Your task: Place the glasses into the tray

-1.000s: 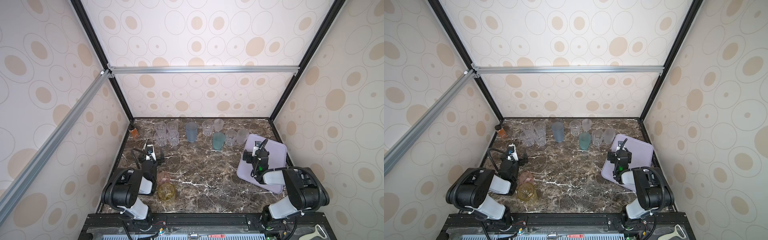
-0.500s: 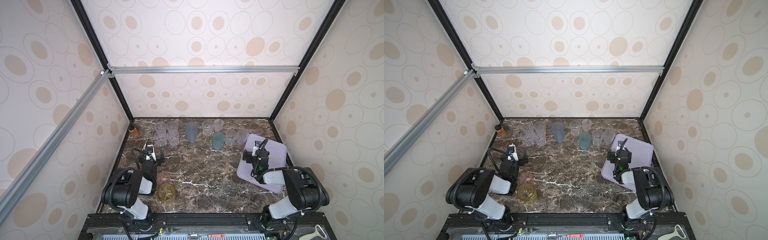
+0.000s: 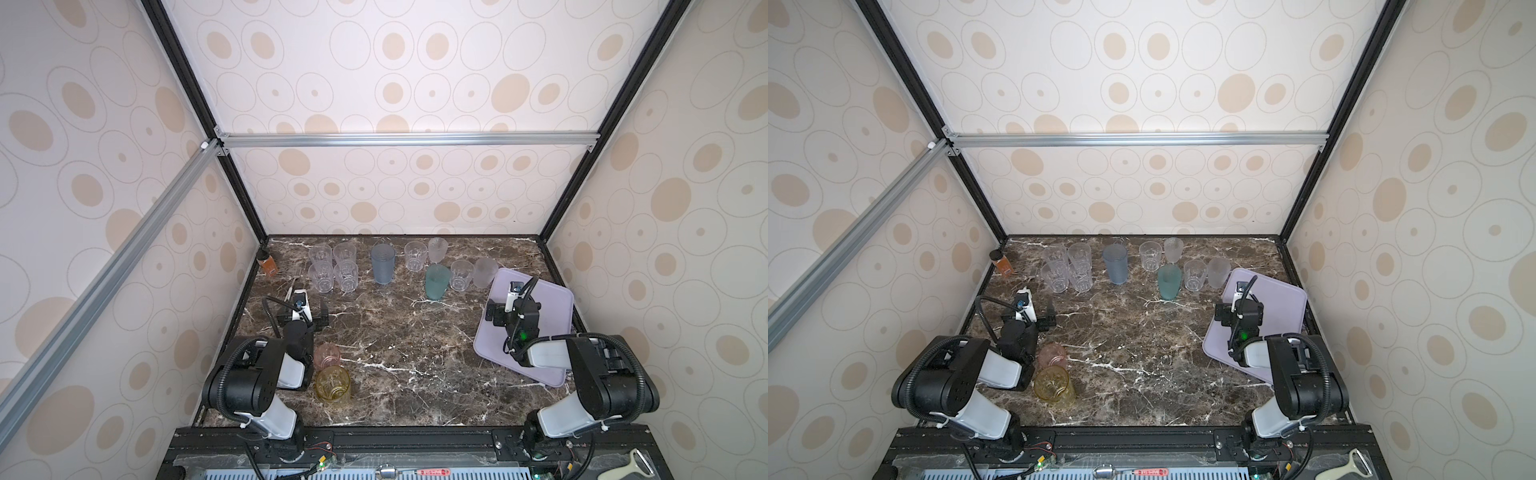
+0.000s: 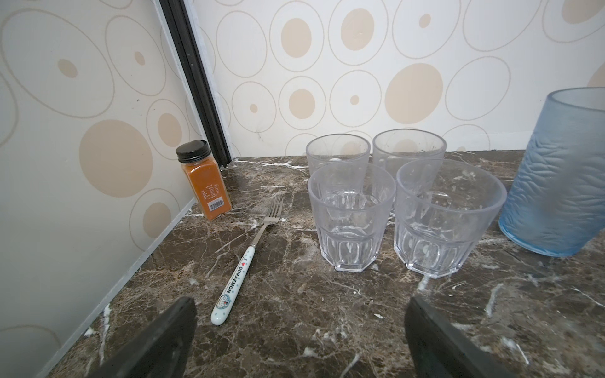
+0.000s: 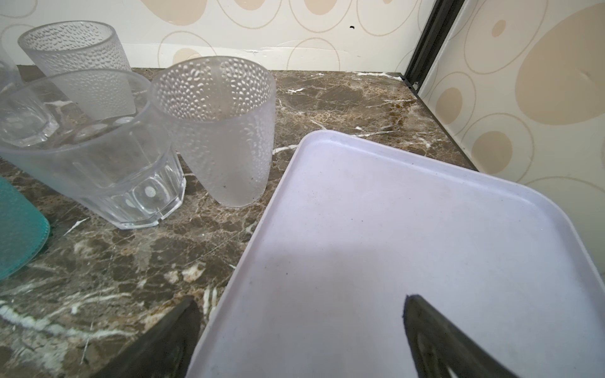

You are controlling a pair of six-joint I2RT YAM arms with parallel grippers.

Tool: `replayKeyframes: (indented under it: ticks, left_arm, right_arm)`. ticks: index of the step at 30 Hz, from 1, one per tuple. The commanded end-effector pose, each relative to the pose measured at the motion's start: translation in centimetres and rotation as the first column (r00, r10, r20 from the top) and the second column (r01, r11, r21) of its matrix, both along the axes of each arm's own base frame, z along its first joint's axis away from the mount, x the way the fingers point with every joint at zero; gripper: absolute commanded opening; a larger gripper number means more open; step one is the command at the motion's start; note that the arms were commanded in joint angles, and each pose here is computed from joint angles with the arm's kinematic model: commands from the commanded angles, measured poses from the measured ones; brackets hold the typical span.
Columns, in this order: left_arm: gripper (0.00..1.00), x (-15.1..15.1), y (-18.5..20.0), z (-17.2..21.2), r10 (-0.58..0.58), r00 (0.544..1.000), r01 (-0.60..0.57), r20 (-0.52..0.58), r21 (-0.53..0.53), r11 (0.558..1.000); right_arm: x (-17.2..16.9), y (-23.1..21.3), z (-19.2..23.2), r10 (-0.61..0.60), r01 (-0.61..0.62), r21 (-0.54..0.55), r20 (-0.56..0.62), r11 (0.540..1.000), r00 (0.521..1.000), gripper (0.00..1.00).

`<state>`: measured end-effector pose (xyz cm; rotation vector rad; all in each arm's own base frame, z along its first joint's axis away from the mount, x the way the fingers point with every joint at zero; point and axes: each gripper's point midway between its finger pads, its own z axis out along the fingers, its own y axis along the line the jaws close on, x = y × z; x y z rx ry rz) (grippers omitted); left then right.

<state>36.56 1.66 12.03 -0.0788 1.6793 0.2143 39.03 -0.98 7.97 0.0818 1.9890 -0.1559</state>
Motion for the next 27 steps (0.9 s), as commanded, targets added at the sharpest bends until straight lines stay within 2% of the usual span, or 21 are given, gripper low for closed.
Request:
replayKeyframes:
  ticks: [1,23,27]
  left_arm:
    - [0.99,0.5,0.4,1.3,0.014,0.999,-0.014,0.042,0.005,1.0]
    - [0.99,0.6,0.5,1.2,0.013,0.999,-0.013,0.035,-0.001,1.0]
    - [0.99,0.6,1.2,1.8,0.058,0.997,-0.057,0.043,-0.01,0.998]
  right_arm:
    - [0.5,0.1,0.6,0.007,-0.007,-0.001,0.016,1.0,1.0,1.0]
    - [0.7,0.2,1.6,0.008,-0.008,-0.008,0.043,1.0,0.999,0.99]
    - [0.6,0.1,3.3,-0.006,0.006,0.0,-0.079,1.0,0.997,1.0]
